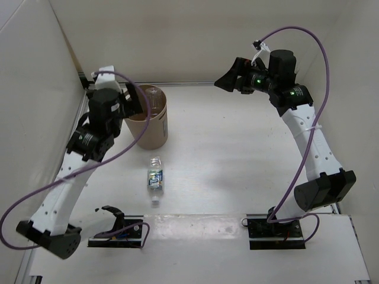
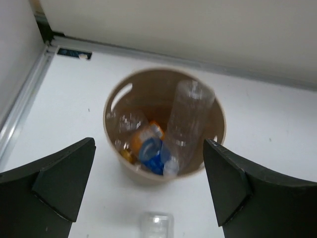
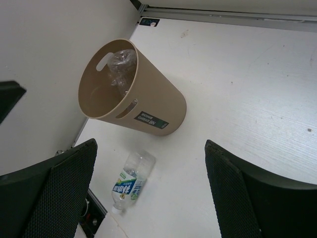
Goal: Put the plastic bottles in the bin
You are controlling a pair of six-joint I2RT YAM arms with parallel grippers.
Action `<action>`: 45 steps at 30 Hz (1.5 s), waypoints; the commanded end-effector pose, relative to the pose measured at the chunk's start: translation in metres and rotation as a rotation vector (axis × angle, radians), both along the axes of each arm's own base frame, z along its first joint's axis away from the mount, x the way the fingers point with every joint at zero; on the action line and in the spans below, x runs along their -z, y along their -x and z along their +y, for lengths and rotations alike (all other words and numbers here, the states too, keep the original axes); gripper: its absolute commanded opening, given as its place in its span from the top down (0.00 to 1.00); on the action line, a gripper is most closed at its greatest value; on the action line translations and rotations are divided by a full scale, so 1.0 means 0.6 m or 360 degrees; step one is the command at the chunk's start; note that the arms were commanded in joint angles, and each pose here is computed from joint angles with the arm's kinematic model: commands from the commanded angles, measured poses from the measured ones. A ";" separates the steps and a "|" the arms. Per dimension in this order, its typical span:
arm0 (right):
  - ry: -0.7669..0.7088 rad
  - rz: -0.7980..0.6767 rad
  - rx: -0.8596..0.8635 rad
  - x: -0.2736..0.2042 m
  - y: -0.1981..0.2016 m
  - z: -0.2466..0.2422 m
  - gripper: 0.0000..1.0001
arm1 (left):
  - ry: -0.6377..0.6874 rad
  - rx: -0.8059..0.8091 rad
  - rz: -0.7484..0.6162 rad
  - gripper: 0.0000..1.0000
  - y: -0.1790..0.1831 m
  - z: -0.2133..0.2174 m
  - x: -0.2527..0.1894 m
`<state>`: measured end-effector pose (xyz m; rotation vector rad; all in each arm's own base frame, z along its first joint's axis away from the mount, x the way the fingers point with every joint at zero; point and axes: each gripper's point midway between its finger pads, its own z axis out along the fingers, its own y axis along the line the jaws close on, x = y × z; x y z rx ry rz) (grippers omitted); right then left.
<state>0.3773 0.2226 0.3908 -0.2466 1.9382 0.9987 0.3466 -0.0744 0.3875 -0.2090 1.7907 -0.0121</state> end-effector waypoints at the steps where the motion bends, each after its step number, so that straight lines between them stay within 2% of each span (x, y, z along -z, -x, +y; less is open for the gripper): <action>1: -0.0031 -0.0076 -0.0003 -0.022 0.005 0.000 0.10 | 0.0040 0.0219 0.0142 0.00 0.050 -0.034 0.063; 3: -0.0030 -0.0071 -0.0013 -0.020 0.006 0.004 0.10 | 0.0016 0.0235 0.0296 0.00 0.065 -0.040 0.138; 4: -0.0028 -0.0070 -0.0016 -0.019 0.005 0.005 0.10 | 0.0042 0.0277 0.0265 0.00 0.082 -0.050 0.136; 6: -0.0034 -0.0066 -0.0026 -0.018 0.007 0.008 0.10 | 0.0018 0.0271 0.0355 0.00 0.095 -0.053 0.193; 7: -0.0031 -0.0063 -0.0029 -0.016 0.006 0.009 0.10 | 0.0051 0.0268 0.0316 0.00 0.097 -0.054 0.189; 11: -0.0028 -0.0073 -0.0034 -0.020 0.008 0.009 0.10 | 0.0062 0.0335 0.0402 0.00 0.102 -0.073 0.244; 18: -0.0021 -0.0086 -0.0026 -0.020 0.007 0.007 0.10 | -0.0013 0.0444 0.0739 0.00 0.101 -0.120 0.365; 25: -0.0008 -0.0079 0.0013 -0.018 0.006 -0.005 0.10 | 0.0043 0.0370 0.0893 0.00 0.119 -0.122 0.425; 32: -0.0006 -0.0070 0.0011 -0.013 0.004 -0.005 0.10 | 0.0097 0.0364 0.1127 0.00 0.165 -0.120 0.491; 44: -0.0011 -0.0073 0.0017 -0.015 0.008 -0.008 0.10 | 0.0040 0.0377 0.1523 0.00 0.185 -0.131 0.568; 45: -0.0009 -0.0071 0.0021 -0.013 0.007 -0.009 0.10 | 0.0030 0.0360 0.1561 0.03 0.188 -0.127 0.576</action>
